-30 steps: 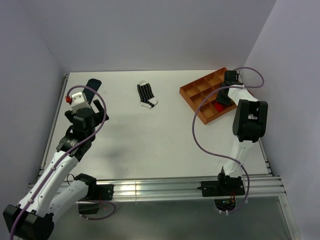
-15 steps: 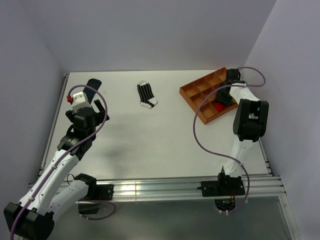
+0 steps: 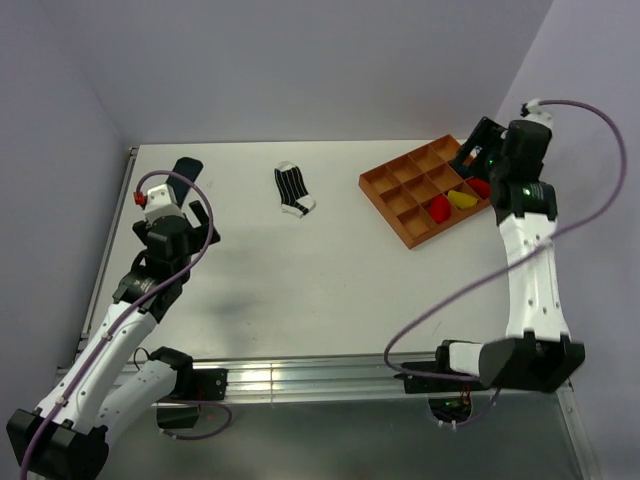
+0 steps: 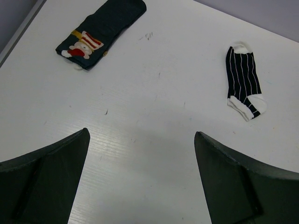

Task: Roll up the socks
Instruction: Move the sock to the center of the board.

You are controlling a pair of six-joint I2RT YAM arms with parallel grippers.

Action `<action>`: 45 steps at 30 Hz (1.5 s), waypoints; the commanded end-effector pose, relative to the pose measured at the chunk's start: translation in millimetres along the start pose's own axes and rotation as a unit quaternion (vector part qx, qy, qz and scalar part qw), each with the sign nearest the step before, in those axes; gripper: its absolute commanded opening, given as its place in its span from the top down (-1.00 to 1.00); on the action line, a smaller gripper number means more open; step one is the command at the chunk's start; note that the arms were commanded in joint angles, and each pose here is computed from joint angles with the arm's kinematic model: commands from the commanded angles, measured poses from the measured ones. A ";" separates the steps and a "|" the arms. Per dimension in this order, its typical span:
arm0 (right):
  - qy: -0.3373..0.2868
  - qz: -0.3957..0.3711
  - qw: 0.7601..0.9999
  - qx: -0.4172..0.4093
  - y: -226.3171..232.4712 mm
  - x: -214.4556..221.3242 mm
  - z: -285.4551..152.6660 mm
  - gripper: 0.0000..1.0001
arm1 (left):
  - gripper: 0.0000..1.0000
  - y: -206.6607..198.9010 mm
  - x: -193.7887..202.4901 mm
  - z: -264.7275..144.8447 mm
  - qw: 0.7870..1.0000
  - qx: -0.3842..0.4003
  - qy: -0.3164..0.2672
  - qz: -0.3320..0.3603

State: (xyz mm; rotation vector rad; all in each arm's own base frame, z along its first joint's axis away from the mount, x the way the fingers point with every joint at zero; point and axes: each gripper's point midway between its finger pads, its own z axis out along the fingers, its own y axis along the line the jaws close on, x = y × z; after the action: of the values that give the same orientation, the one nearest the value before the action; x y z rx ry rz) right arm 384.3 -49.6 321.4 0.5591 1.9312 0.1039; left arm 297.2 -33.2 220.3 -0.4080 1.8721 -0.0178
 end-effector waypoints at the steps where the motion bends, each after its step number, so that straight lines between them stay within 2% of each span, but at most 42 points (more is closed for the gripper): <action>1: -0.025 0.013 1.000 0.011 -7.1 -7.7 -46.6 -0.76 | -0.99 -6.2 -20.2 -6.4 0.999 0.012 -0.022 -0.030; 6: -0.083 0.006 0.996 -0.021 -4.6 -16.6 -118.2 -0.82 | -0.99 -13.2 -8.5 4.9 0.999 0.006 0.011 -0.036; 8: -0.084 0.005 0.996 -0.020 -10.4 -4.4 -127.9 -0.91 | -0.99 -21.9 -7.7 8.5 0.999 0.015 0.025 -0.037; 9: -0.106 0.003 0.994 -0.033 -9.8 -5.0 -145.2 -0.96 | -0.99 -24.5 -1.9 14.6 0.999 0.012 0.039 -0.031; 15: -0.139 0.015 0.987 -0.075 -10.3 23.5 -167.8 -1.00 | -0.99 -39.2 -3.8 43.8 0.996 0.017 0.069 -0.048; 18: -0.116 0.001 0.987 -0.110 0.3 44.5 -166.1 -1.00 | -0.99 -33.7 -15.8 70.0 0.995 -0.004 0.075 -0.071; 20: -0.095 -0.013 0.987 -0.132 7.4 59.8 -163.5 -1.00 | -0.99 -28.0 -8.4 91.9 0.992 -0.022 0.092 -0.078; 22: -0.083 -0.017 0.988 -0.130 5.2 69.5 -162.1 -1.00 | -0.99 -20.2 -17.4 109.2 0.991 -0.032 0.091 -0.094; 26: -0.043 -0.034 0.984 -0.169 15.3 99.8 -162.2 -0.99 | -0.99 7.4 -7.8 154.1 0.986 -0.071 0.106 -0.107; 28: -0.025 -0.038 0.982 -0.181 18.0 112.0 -160.5 -0.98 | -0.99 27.8 -20.3 173.3 0.984 -0.089 0.094 -0.123; 29: -0.022 -0.038 0.982 -0.185 18.7 115.6 -160.7 -0.96 | -0.99 37.9 -9.3 187.0 0.982 -0.102 0.107 -0.120; 30: -0.021 -0.039 0.979 -0.199 23.0 118.1 -161.5 -0.96 | -0.99 47.4 -22.1 197.4 0.982 -0.108 0.093 -0.127; 32: -0.008 -0.034 0.979 -0.201 23.1 129.6 -155.1 -0.96 | -0.99 60.0 -9.2 219.1 0.979 -0.121 0.108 -0.124; 33: -0.003 -0.034 0.976 -0.214 27.5 132.5 -155.5 -0.95 | -0.99 67.3 -19.5 229.8 0.979 -0.124 0.098 -0.130; 34: 0.005 -0.035 0.976 -0.216 27.7 138.2 -152.3 -0.95 | -0.99 71.7 -4.2 243.5 0.977 -0.124 0.117 -0.129; 37: 0.015 -0.034 0.973 -0.229 32.1 144.0 -151.0 -0.95 | -0.99 83.4 -6.8 266.0 0.976 -0.133 0.121 -0.122; 40: 0.017 -0.038 0.972 -0.232 32.9 145.9 -149.5 -0.94 | -0.99 93.6 19.0 289.8 0.971 -0.135 0.156 -0.122; 41: 0.016 -0.040 0.972 -0.232 32.5 146.3 -149.5 -0.93 | -0.99 97.3 38.7 297.6 0.967 -0.138 0.177 -0.122; 45: 0.020 -0.038 0.972 -0.233 32.7 149.4 -147.4 -0.92 | -0.99 94.9 68.2 298.7 0.956 -0.129 0.222 -0.143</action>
State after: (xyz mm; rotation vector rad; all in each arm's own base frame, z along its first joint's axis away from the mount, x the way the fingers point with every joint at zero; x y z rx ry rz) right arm 213.2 64.1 263.3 0.1969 1.9104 0.4800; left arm 527.9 105.4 39.3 -0.9225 2.2055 0.0279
